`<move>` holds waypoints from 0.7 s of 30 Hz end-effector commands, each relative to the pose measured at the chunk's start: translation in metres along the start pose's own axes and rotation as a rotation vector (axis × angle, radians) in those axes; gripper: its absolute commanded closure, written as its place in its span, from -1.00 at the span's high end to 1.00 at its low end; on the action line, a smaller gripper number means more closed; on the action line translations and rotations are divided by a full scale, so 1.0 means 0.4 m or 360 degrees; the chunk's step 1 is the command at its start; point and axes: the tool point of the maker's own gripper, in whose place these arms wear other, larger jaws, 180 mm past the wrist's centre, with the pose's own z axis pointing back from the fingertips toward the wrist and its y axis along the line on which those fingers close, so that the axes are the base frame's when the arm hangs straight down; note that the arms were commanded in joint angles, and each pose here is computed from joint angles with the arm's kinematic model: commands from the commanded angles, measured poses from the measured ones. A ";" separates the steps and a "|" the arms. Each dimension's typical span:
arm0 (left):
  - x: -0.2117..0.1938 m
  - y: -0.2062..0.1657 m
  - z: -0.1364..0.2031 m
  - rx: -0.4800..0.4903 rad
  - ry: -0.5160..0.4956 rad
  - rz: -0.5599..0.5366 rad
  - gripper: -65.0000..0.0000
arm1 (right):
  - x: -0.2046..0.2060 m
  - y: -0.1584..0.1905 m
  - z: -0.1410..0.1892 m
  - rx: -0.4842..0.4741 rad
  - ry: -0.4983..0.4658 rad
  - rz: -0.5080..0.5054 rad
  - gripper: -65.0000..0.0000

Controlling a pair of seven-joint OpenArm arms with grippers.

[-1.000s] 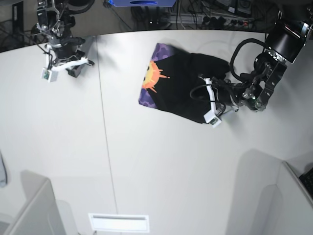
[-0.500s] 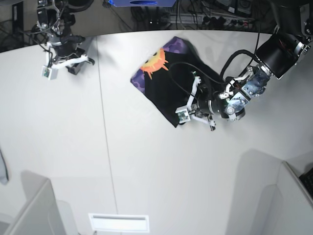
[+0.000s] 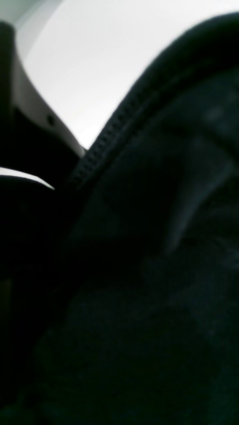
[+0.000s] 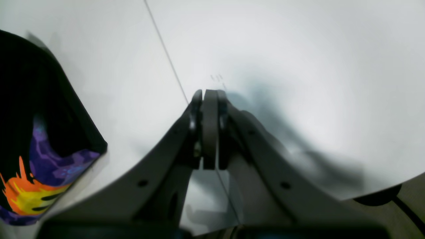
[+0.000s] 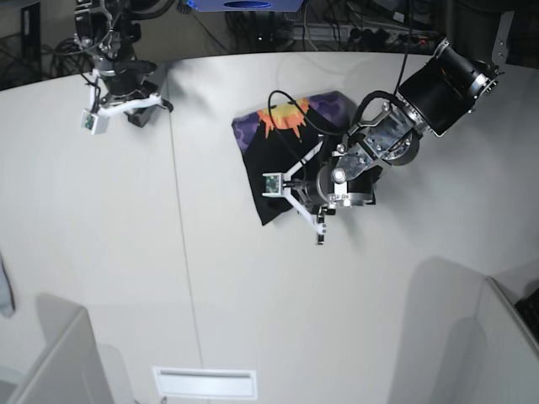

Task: Fold the T-shirt properly
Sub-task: 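Drag and rotate the folded shirt with the left gripper to square it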

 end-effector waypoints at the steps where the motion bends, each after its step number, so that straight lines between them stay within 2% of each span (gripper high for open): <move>1: 0.007 0.002 -0.002 0.0001 -0.0001 -0.0017 -1.00 | 0.024 0.007 0.006 0.0020 -0.0055 0.0027 -1.00; 10: 0.092 0.000 -0.006 0.0003 -0.0107 -0.0029 -1.00 | 0.022 0.007 0.006 0.0019 -0.0053 0.0024 -1.00; 15: 0.155 -0.042 -0.011 -0.0059 -0.0220 -0.0214 -1.00 | 0.022 0.007 0.006 0.0019 -0.0053 0.0024 -1.00; 21: 0.165 -0.043 -0.012 -0.0058 -0.0229 -0.0221 -1.00 | -0.001 0.001 0.013 0.0004 -0.0026 -0.0003 -1.00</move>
